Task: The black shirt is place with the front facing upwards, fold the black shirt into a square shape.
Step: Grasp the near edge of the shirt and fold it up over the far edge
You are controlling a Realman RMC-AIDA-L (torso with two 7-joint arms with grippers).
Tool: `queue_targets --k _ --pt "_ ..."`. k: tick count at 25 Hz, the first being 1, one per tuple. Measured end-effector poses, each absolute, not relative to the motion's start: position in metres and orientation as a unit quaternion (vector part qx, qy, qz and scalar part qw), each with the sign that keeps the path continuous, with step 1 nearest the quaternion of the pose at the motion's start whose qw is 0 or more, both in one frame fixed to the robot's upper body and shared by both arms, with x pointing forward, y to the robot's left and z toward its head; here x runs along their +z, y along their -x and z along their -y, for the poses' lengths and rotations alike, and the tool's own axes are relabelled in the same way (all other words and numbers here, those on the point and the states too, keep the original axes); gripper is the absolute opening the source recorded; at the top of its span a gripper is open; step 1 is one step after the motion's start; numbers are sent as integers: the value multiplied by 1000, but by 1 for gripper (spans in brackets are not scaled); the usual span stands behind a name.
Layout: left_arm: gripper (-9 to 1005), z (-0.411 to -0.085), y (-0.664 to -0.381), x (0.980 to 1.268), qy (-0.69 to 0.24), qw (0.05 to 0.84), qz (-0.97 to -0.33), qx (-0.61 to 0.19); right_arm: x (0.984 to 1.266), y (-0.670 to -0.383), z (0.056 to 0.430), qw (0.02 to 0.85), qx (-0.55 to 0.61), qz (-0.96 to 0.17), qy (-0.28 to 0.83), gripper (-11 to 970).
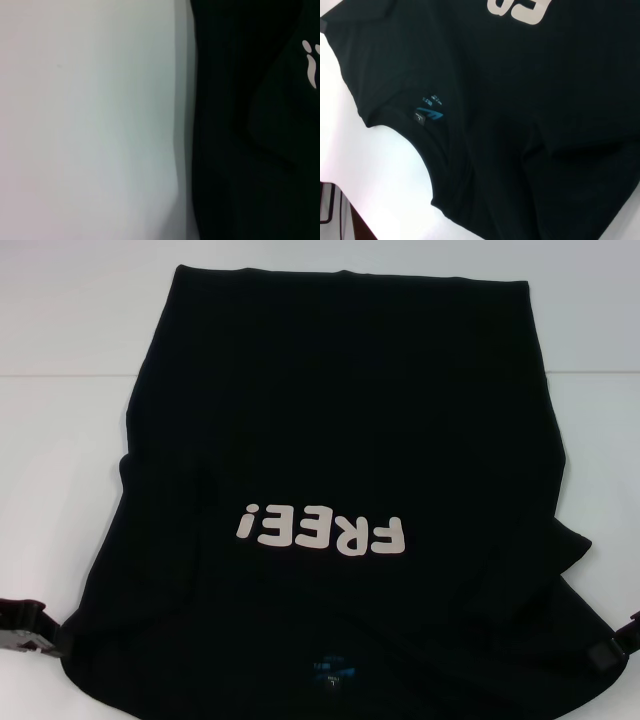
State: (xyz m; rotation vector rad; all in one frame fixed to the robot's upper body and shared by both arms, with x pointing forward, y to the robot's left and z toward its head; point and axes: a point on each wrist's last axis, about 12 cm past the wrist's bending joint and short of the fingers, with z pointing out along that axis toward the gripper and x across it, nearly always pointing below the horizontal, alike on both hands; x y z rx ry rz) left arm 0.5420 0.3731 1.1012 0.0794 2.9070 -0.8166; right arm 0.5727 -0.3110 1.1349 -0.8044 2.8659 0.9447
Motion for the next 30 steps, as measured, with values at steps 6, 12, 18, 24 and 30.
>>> queue_targets --k 6,12,18,24,30 --pt "35 -375 -543 1104 -23 68 -961 -267 1135 -573 311 10 303 -918 257 53" --pt "35 -376 -542 1109 -31 64 -958 -278 1135 -573 311 10 305 -917 256 53" --pt "36 -374 -543 1110 -37 59 -958 -279 1136 -573 311 11 305 -917 257 53" --pt "35 -372 -538 1112 -55 39 -954 -293 1135 -569 310 0 311 -911 272 53" --pt "35 -368 -533 1118 -89 -1 -945 -316 1132 -557 306 -39 329 -889 316 53"
